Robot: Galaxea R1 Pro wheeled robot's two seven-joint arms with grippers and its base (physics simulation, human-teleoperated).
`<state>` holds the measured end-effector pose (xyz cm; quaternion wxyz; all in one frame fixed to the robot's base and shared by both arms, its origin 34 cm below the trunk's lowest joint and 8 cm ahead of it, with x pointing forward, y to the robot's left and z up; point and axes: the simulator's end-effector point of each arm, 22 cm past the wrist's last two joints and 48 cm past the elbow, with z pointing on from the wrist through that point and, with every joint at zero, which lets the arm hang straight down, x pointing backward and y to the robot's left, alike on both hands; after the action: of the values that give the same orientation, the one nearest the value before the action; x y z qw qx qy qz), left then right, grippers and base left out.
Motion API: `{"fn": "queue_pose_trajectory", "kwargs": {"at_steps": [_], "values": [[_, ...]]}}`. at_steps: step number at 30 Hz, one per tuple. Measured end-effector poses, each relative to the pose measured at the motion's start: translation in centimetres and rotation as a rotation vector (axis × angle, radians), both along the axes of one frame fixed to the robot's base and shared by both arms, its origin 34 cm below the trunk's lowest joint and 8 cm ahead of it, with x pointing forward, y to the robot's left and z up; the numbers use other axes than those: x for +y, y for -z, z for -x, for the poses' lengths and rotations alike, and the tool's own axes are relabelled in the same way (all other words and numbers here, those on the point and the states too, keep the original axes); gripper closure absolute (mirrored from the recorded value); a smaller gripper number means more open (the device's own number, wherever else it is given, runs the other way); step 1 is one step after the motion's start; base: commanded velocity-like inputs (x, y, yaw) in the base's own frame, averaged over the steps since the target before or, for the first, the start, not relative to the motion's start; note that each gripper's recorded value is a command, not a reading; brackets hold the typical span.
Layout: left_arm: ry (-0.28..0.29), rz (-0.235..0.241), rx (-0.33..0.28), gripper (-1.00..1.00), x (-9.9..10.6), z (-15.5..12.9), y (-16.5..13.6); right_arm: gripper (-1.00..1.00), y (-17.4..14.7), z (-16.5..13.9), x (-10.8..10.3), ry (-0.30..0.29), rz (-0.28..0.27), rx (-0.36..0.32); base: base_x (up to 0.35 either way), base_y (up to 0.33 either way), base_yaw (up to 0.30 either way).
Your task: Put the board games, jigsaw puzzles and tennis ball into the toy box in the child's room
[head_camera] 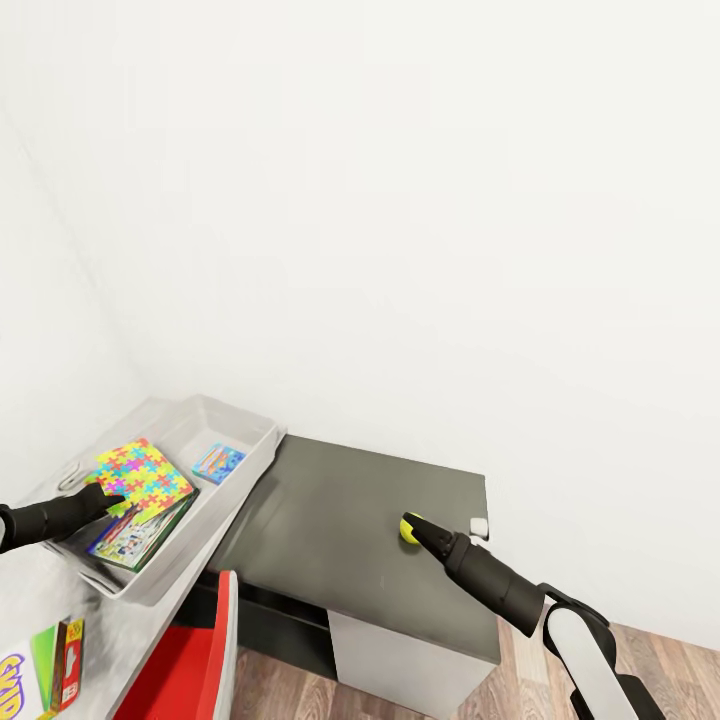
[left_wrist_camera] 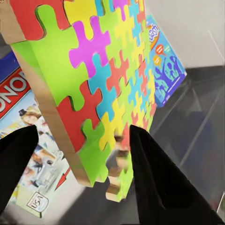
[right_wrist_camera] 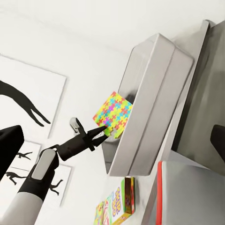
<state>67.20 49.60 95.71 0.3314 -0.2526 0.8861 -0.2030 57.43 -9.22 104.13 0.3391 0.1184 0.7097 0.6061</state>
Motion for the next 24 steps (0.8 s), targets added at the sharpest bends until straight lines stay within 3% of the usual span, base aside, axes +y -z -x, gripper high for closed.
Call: {"fn": "queue_pose_trajectory", "kwargs": {"at_steps": [13,19,24], "values": [[-0.029,0.023,-0.026,-1.0,0.8,0.0,-0.9,-1.0,0.0,0.0,0.0,0.0,0.0,0.0,0.0,0.0,0.0],[-0.047,0.072,-0.063,-1.0,1.5,0.1,-2.2,-1.0,0.0,0.0,0.0,0.0,0.0,-0.001,0.0,0.0,0.0],[-0.045,0.128,-0.134,-1.0,2.1,0.0,-4.9,-1.0,0.0,0.0,0.0,0.0,0.0,0.0,0.0,0.0,0.0]]}}
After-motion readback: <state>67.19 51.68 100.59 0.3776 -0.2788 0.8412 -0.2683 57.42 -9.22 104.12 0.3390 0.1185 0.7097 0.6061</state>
